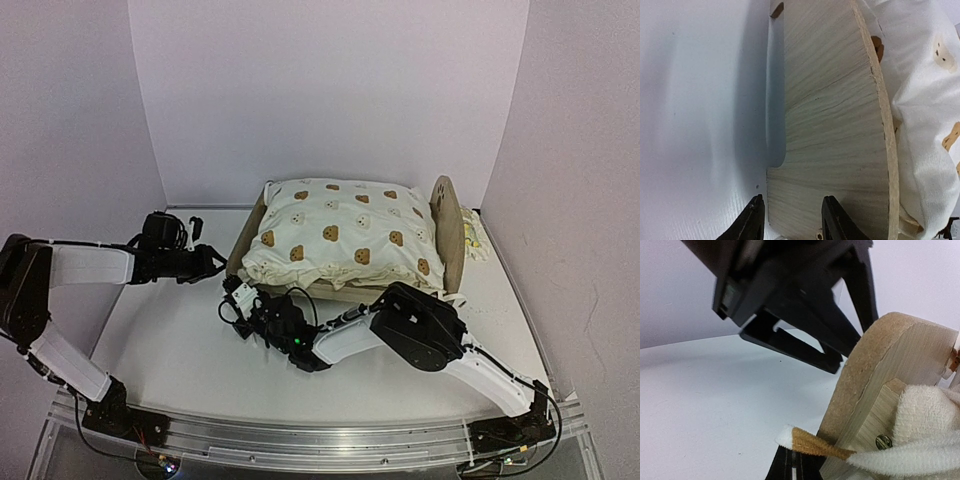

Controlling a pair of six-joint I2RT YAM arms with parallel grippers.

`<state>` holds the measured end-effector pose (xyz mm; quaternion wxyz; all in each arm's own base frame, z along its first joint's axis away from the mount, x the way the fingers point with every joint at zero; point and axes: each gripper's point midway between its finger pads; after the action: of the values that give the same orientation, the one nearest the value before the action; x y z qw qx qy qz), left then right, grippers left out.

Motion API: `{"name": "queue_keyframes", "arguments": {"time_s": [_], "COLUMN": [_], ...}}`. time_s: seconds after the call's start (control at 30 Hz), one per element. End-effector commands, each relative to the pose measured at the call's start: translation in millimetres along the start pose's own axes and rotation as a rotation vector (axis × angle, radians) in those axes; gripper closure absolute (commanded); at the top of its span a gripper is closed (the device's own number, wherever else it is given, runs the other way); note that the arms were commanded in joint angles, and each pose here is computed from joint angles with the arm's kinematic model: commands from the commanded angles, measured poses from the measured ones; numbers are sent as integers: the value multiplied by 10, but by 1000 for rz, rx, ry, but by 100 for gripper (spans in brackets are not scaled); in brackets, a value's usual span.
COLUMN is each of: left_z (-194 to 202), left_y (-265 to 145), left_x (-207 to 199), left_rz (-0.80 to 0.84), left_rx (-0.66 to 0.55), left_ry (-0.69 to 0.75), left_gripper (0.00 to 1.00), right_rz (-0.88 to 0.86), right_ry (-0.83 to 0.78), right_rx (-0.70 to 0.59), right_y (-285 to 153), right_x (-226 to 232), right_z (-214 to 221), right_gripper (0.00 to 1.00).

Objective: Set up the pet bed

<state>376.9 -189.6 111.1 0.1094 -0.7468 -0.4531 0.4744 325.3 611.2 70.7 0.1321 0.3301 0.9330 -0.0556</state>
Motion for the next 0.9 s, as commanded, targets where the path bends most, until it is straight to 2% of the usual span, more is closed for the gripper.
{"name": "queue_keyframes", "arguments": {"time_s": [0.0, 0.2, 0.53, 0.87], "left_z": [79, 331, 552, 832], "left_y": [93, 54, -311, -285], "left_x": [-120, -49, -29, -35], "left_rz": [71, 70, 56, 91], "left_rx": [110, 187, 144, 188], "left_ry": [44, 15, -25, -43], "left_gripper": [63, 67, 68, 71], "right_rz": [55, 76, 97, 116], "right_ry": [-25, -58, -74, -67], "right_rx": [-51, -59, -72, -89], "right_y": [17, -1, -9, -3], "right_x": [-103, -126, -154, -196], "right_z": [-141, -199, -286, -361], "right_gripper": [99, 99, 100, 100]}}
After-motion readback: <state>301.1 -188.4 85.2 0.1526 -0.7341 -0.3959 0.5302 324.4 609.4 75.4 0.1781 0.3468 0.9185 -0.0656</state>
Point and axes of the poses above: each gripper's point midway between its finger pads, its own y axis out along the fingers, its own x axis along the line the jaws close on, z = x × y, and after that the axes turned 6 degrees about -y, right-handed
